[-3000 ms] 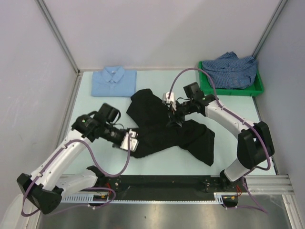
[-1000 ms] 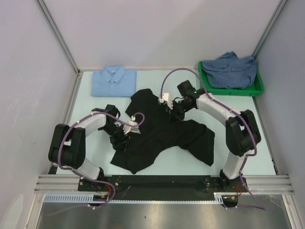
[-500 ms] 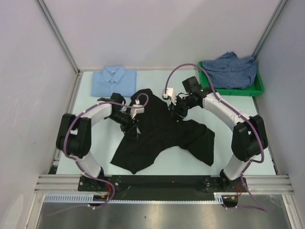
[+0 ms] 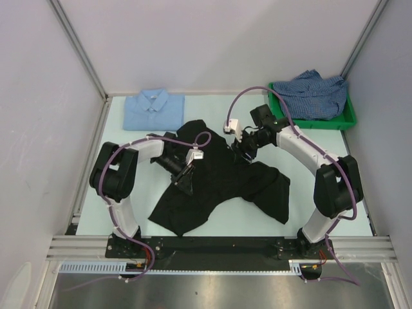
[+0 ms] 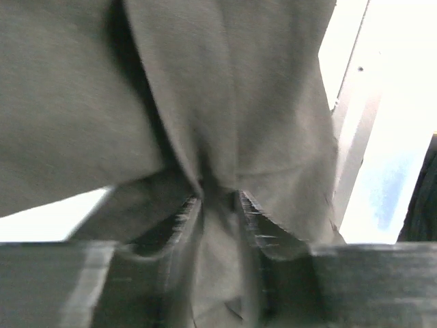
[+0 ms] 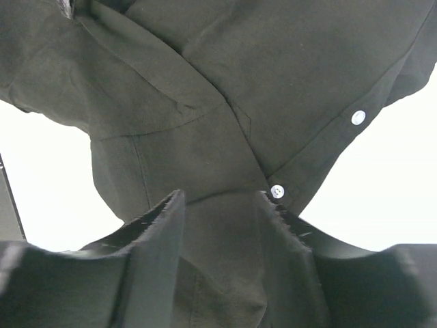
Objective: Fold and stack the long sleeve shirts
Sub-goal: Flatten the shirt out, then fold the shirt
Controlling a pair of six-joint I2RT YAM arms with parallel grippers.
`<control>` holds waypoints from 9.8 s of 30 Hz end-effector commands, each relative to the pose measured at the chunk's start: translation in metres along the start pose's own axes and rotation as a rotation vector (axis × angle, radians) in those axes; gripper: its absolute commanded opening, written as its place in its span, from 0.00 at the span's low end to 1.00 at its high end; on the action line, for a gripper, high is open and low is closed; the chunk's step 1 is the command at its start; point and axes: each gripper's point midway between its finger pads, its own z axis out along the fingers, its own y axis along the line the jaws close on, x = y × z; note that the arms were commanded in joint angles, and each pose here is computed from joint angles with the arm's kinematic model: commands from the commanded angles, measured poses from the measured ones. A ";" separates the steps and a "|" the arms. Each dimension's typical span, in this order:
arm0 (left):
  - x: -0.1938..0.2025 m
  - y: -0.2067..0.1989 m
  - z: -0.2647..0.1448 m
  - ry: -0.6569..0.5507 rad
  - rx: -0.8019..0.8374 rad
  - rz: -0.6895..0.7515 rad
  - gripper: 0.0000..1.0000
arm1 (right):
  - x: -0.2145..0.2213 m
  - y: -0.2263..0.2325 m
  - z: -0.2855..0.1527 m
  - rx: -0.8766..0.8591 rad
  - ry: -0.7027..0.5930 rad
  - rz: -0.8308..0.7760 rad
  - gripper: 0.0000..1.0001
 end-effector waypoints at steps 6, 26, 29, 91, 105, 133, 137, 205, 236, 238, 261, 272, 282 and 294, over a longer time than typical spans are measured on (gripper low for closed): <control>-0.052 -0.065 -0.062 -0.081 -0.155 0.397 0.05 | -0.043 0.006 -0.013 0.004 -0.169 -0.083 0.84; -0.069 -0.102 -0.094 -0.114 -0.377 0.832 0.01 | -0.111 0.076 0.030 -0.252 -0.388 -0.333 0.81; -0.069 -0.101 -0.096 -0.114 -0.398 0.835 0.01 | -0.112 0.076 0.040 -0.266 -0.382 -0.341 0.68; -0.094 0.074 -0.118 -0.286 -0.965 0.815 0.97 | -0.058 0.028 -0.277 1.049 -0.632 0.082 0.00; -0.107 0.108 -0.083 -0.200 -1.185 0.953 0.81 | -0.073 0.013 -0.299 1.108 -0.659 0.089 0.00; -0.232 -0.039 -0.395 -0.535 -1.413 0.551 0.00 | -0.187 -0.102 -0.413 1.221 -1.069 -0.103 0.00; -0.233 -0.093 -0.432 -0.665 -1.487 0.576 0.00 | -0.207 -0.078 -0.441 1.258 -1.112 -0.193 0.00; -0.101 0.194 -0.208 -0.099 -1.100 0.272 0.01 | 0.024 -0.226 -0.114 0.863 -0.367 0.198 0.57; -0.092 0.118 -0.238 -0.332 -1.044 0.243 0.88 | 0.192 0.124 -0.080 -0.025 0.589 0.133 0.90; -0.087 0.116 -0.234 -0.338 -1.035 0.231 0.88 | 0.196 0.134 -0.076 -0.040 0.635 0.073 1.00; -0.072 0.108 -0.239 -0.376 -1.075 0.209 0.89 | 0.205 0.094 -0.062 0.256 0.752 -0.077 0.21; -0.092 0.114 -0.223 -0.265 -0.890 0.363 0.85 | 0.150 0.071 -0.111 0.274 0.638 -0.031 0.00; -0.125 0.167 -0.229 -0.058 -0.783 0.552 0.78 | 0.020 -0.010 -0.169 0.399 0.210 0.189 0.00; -0.108 0.212 -0.223 0.104 -0.764 0.521 0.51 | -0.077 -0.069 -0.271 0.755 -0.148 0.214 0.00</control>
